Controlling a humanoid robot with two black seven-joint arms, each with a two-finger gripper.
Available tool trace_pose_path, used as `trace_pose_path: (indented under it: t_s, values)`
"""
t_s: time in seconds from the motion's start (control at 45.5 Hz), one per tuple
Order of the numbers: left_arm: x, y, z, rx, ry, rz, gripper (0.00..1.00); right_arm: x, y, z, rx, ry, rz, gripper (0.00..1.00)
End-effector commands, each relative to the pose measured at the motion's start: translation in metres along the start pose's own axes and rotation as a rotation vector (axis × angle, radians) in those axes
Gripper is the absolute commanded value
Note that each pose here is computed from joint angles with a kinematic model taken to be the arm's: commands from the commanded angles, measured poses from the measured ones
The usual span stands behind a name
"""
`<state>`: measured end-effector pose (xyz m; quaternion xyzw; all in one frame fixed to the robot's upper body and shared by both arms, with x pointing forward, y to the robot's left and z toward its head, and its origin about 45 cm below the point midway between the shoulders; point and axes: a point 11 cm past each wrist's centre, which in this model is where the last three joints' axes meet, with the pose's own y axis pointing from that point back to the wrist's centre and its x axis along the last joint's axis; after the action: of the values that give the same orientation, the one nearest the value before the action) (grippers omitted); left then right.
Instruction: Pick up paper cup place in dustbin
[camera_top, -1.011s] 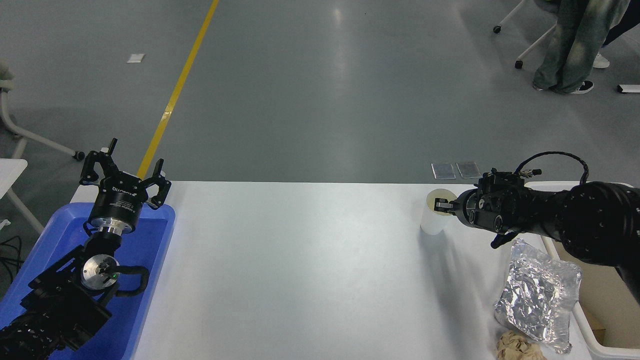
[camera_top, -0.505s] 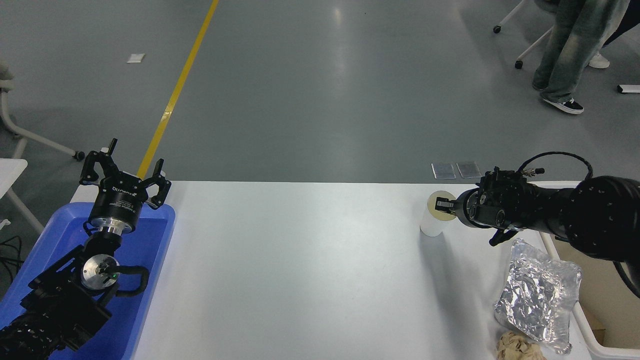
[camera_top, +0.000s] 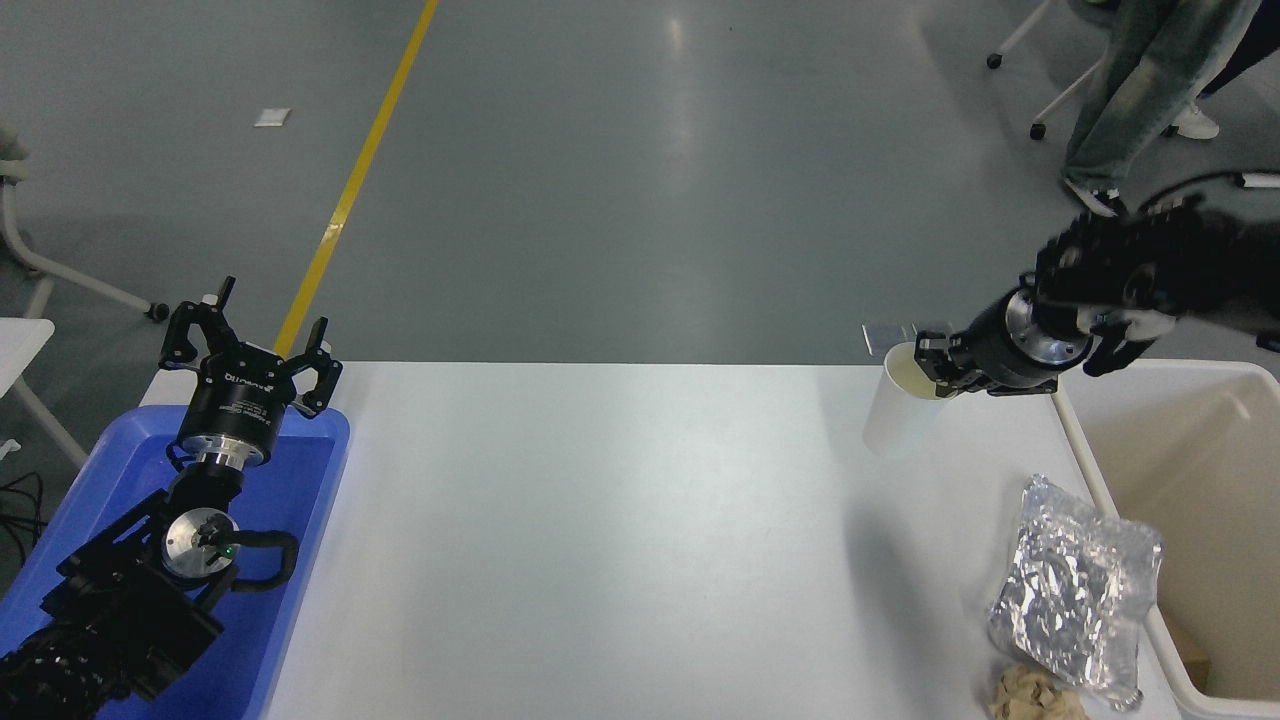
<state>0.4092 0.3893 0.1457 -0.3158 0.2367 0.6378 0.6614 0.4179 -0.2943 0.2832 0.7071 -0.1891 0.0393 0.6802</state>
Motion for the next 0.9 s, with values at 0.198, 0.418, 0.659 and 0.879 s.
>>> trace_pose_path:
  t_s: [0.198,0.418,0.659,0.879]
  values:
    - [0.0,0.0,0.0,0.0,0.0,0.0,0.98,0.002,0.126,-0.024,0.009,0.206,0.005,0.0]
    - [0.0,0.0,0.0,0.0,0.0,0.0,0.98,-0.001,0.169,-0.036,0.052,0.247,0.071,0.0]
    - [0.0,0.0,0.0,-0.001,0.001,0.001,0.98,0.002,0.188,-0.036,0.056,0.245,0.108,0.0]
    - [0.0,0.0,0.001,-0.001,0.0,0.001,0.98,0.007,0.201,-0.028,0.055,0.219,0.144,0.0]
